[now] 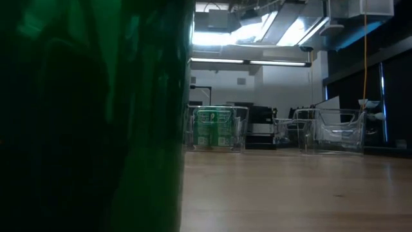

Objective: Sort soda cans
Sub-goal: Put the green soda can into the middle transparent bin, then put the left blue soda can into the right transparent bin

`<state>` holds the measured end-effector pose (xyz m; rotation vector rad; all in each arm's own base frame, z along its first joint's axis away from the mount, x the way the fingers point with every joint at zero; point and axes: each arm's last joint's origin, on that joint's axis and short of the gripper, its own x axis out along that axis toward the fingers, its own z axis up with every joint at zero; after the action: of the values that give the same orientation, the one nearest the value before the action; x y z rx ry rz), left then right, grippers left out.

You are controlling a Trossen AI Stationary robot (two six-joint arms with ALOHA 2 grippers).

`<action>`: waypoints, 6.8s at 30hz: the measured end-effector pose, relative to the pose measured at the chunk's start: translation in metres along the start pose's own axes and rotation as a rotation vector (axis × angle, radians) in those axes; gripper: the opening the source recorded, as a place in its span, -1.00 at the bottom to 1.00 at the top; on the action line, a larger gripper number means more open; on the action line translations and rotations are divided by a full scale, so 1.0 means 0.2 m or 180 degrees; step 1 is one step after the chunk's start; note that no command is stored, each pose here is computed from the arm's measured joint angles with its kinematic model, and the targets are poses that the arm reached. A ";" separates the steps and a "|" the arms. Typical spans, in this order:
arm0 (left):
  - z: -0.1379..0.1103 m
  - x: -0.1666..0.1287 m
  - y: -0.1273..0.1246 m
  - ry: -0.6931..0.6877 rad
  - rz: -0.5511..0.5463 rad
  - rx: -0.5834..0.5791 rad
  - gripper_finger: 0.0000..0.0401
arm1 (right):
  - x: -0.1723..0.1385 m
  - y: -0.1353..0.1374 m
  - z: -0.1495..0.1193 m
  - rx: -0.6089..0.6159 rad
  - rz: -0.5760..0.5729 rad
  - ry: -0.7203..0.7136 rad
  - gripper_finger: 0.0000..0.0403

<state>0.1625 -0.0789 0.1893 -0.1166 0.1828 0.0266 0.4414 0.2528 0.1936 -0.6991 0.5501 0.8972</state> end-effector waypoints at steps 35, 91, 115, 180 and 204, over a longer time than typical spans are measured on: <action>0.00 0.00 0.00 -0.0001 0.0000 -0.0004 0.87 | -0.89 -0.30 -0.03 -0.0146 -0.0926 0.1039 0.57; 0.00 0.00 0.00 -0.0020 0.0007 0.0052 0.87 | -1.17 -0.74 -1.44 0.1248 -0.1992 0.1181 0.56; 0.00 0.00 0.00 -0.0020 0.0010 0.0046 0.87 | -1.15 -0.75 -1.49 0.1303 -0.2036 0.1227 0.65; 0.00 0.00 0.00 -0.0009 0.0013 -0.0025 0.87 | -1.54 0.18 -0.10 0.1148 -0.0382 0.2257 0.97; 0.00 0.00 0.00 -0.0003 0.0014 -0.0087 0.87 | -1.35 0.69 0.05 0.3136 -0.0407 0.2513 0.89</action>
<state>0.1625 -0.0787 0.1893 -0.1435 0.1819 0.0335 0.1866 0.1829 0.3422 -0.1359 1.4930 0.1115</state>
